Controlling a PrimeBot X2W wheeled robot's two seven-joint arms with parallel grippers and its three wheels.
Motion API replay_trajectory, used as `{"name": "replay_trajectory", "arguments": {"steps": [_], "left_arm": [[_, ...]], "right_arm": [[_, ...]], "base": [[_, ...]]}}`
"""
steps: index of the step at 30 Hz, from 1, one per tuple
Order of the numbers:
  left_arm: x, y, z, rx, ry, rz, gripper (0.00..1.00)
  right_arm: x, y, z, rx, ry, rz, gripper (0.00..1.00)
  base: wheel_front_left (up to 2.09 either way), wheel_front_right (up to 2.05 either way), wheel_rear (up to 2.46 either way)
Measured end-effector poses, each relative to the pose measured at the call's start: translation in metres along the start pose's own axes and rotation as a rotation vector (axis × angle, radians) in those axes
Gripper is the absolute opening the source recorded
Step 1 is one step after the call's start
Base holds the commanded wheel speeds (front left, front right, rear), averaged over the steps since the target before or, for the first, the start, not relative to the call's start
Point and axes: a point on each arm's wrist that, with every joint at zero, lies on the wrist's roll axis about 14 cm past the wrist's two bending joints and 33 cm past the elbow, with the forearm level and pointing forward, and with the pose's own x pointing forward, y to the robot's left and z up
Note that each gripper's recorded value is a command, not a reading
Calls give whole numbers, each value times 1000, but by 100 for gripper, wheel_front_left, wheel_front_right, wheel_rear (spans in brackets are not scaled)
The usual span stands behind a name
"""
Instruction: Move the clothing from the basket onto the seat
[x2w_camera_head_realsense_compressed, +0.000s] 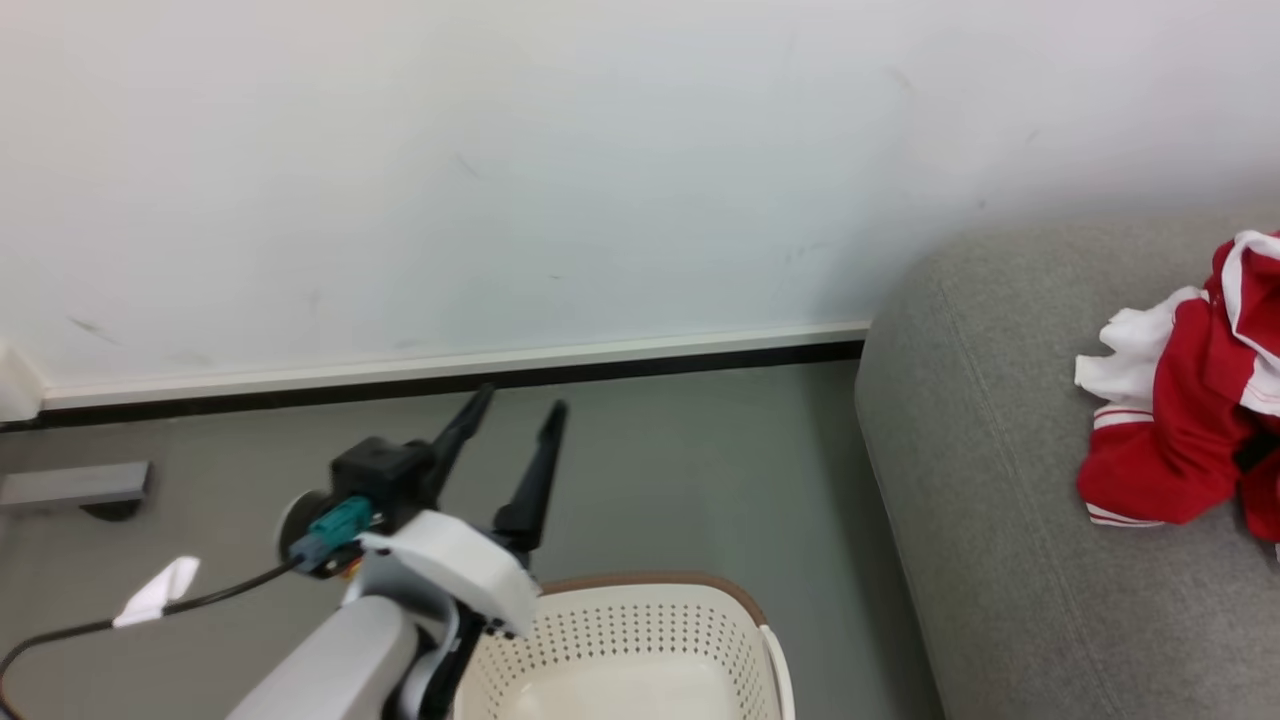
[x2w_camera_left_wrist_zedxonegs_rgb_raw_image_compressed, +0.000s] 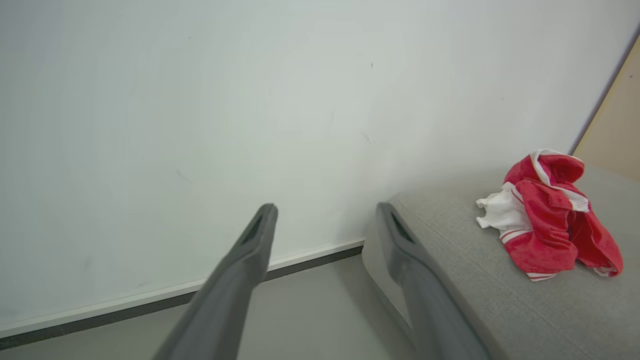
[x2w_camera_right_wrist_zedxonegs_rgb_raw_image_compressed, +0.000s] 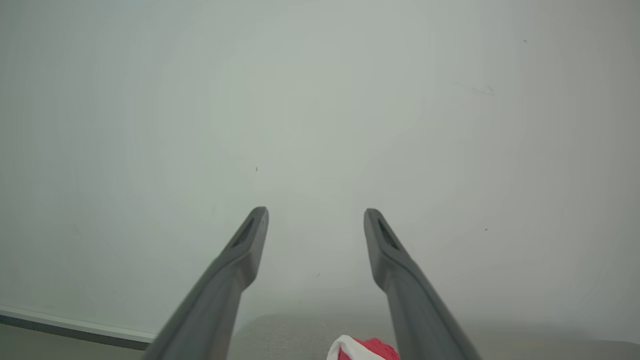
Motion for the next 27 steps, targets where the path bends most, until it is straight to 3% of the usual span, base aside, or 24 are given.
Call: {"name": "replay_trajectory", "arguments": {"steps": [10, 16, 23, 27], "left_arm": [[-49, 65, 12, 2, -27, 245, 100], [-76, 87, 13, -30, -42, 348, 100], [-109, 103, 10, -33, -63, 451, 100], [-127, 105, -4, -45, -35, 489, 100]], "right_arm": [[-17, 70, -40, 109, -32, 115, 100], [-36, 105, -64, 184, -26, 142, 100], [-70, 146, -107, 347, 42, 113, 100], [-86, 160, -119, 368, 64, 97, 100]], "base": [[0, 0, 0], [0, 0, 0], [0, 0, 0], [0, 0, 0]]}}
